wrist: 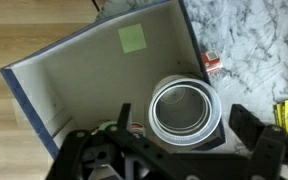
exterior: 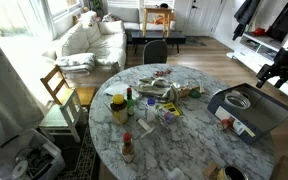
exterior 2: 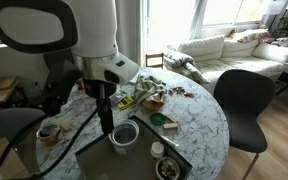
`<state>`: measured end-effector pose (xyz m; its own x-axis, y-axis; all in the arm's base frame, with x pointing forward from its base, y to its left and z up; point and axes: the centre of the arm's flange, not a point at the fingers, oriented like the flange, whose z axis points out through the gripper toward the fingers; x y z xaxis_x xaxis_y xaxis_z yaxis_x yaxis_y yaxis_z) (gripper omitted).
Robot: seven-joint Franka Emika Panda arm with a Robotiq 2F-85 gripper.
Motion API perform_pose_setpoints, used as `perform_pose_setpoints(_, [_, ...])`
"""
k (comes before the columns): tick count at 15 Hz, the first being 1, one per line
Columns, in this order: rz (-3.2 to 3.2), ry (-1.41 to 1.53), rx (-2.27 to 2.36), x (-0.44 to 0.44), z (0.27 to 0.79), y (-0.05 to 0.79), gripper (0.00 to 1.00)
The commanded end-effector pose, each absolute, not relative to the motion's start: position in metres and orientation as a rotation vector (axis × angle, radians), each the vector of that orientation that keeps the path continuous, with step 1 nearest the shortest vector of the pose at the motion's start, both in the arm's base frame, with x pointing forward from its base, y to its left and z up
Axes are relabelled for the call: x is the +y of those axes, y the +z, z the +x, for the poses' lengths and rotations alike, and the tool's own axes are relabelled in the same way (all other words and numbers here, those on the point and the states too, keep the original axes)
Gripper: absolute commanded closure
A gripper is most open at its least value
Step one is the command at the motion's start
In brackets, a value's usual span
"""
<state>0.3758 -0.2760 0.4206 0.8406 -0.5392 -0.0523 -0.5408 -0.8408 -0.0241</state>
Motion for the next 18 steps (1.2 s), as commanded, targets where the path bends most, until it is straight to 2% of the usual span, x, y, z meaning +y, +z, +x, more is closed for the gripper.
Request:
perform_pose_setpoints(1, [-2.953,0.012,0.79,-0.305,0.398,0.378,0.0])
perform_pose_setpoints(7, [-2.969,-0.082,0.771,-0.337,0.419,0.319,0.0])
perform_pose_setpoints(14, [-2.944,-0.119,0.867,-0.333,0.422,0.322,0.0])
perform_pose_setpoints(18, [-2.903,-0.076,0.737,-0.345,0.416,0.318,0.0])
